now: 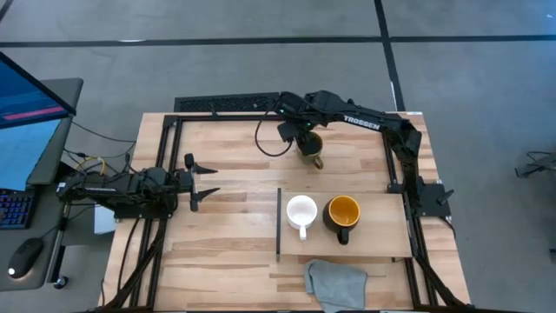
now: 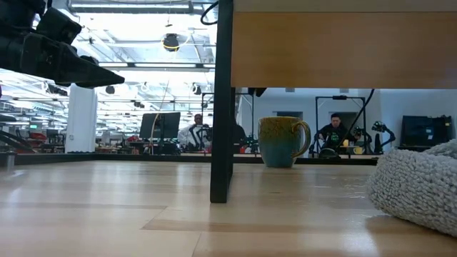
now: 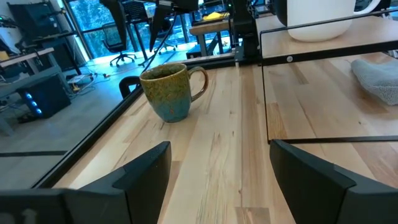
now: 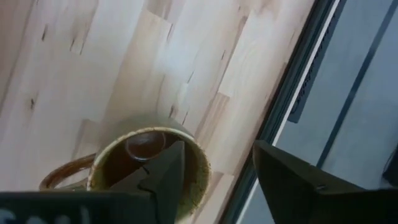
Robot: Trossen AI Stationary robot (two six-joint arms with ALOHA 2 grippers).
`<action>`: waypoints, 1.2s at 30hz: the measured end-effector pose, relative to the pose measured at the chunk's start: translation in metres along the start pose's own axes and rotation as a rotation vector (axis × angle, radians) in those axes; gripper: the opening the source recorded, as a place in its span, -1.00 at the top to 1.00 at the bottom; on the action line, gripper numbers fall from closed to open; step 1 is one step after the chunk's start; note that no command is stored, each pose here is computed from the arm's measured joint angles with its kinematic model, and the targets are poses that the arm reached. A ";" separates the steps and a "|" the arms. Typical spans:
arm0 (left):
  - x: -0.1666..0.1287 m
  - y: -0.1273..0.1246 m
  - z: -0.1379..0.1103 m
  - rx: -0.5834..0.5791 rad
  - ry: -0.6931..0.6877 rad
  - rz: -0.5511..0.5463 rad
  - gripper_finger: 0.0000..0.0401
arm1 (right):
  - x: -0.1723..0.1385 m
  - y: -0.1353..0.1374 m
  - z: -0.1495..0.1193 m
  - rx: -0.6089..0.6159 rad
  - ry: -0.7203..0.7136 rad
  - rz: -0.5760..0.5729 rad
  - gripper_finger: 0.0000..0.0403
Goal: Stack small to large cups/mugs on shelf
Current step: Put the blue mug on the shelf
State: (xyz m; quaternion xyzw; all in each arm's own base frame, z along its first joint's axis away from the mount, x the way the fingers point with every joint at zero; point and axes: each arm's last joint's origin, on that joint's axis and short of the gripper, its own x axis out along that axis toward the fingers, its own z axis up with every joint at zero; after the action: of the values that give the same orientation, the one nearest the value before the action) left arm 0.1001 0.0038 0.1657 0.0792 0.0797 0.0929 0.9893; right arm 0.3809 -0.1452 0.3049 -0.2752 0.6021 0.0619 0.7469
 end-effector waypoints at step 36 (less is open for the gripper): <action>0.000 0.000 0.000 -0.010 0.000 0.000 -0.33 | 0.003 -0.005 -0.015 0.012 0.139 -0.025 -0.21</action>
State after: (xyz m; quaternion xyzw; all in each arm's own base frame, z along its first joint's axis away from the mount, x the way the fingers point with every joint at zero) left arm 0.1001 0.0038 0.1657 0.0741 0.0792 0.0934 0.9897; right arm 0.3711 -0.1569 0.3016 -0.2820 0.6495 0.0296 0.7055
